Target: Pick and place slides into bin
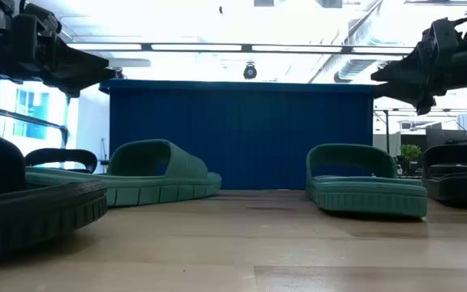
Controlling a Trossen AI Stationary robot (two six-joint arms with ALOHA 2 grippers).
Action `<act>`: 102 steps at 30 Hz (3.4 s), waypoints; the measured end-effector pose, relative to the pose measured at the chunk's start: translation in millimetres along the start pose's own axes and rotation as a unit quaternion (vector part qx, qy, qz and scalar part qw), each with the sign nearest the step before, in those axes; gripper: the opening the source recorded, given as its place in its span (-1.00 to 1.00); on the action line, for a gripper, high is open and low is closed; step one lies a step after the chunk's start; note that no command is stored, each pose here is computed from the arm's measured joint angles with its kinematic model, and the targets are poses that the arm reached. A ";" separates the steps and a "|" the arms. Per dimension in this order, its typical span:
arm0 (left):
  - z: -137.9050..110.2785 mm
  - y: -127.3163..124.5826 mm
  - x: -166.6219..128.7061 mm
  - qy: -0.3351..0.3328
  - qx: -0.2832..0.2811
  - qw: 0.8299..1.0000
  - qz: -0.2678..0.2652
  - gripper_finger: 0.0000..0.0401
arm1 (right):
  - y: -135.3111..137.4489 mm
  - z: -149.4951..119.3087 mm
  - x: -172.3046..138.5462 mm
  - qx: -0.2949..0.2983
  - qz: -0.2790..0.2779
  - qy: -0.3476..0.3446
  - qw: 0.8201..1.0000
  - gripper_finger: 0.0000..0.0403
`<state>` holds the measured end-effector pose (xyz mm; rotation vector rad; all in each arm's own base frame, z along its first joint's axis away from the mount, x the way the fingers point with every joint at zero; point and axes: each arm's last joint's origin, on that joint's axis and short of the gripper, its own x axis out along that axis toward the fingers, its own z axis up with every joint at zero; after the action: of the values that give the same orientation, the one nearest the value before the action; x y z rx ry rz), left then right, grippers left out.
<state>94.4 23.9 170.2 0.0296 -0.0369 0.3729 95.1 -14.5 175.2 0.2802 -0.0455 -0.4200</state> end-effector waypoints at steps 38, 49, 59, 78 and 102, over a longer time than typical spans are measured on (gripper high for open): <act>3.0 -0.3 -0.1 -0.015 -0.012 1.000 -0.006 0.00 | 0.0 0.0 0.0 0.000 0.000 0.000 1.000 -0.14; 51.6 1.0 -9.2 -0.121 -0.013 0.992 -0.033 0.00 | 0.0 0.0 0.0 0.000 0.000 0.000 1.000 -0.14; 121.7 6.4 -14.5 -0.087 -0.006 0.996 0.007 0.00 | 0.0 0.0 0.0 0.000 0.000 0.000 1.000 -0.14; 147.1 -4.2 21.6 -0.008 -0.099 0.992 -0.081 0.00 | -0.3 2.2 0.0 0.098 -0.011 -0.015 0.995 -0.15; 125.8 -16.4 58.0 0.100 -0.196 0.964 -0.151 0.00 | 42.2 151.4 -41.3 0.102 0.302 -0.182 0.930 -0.25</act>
<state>150.6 25.2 297.9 -0.3909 0.0943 0.0557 58.8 0.1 332.9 0.3741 -0.5294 0.1555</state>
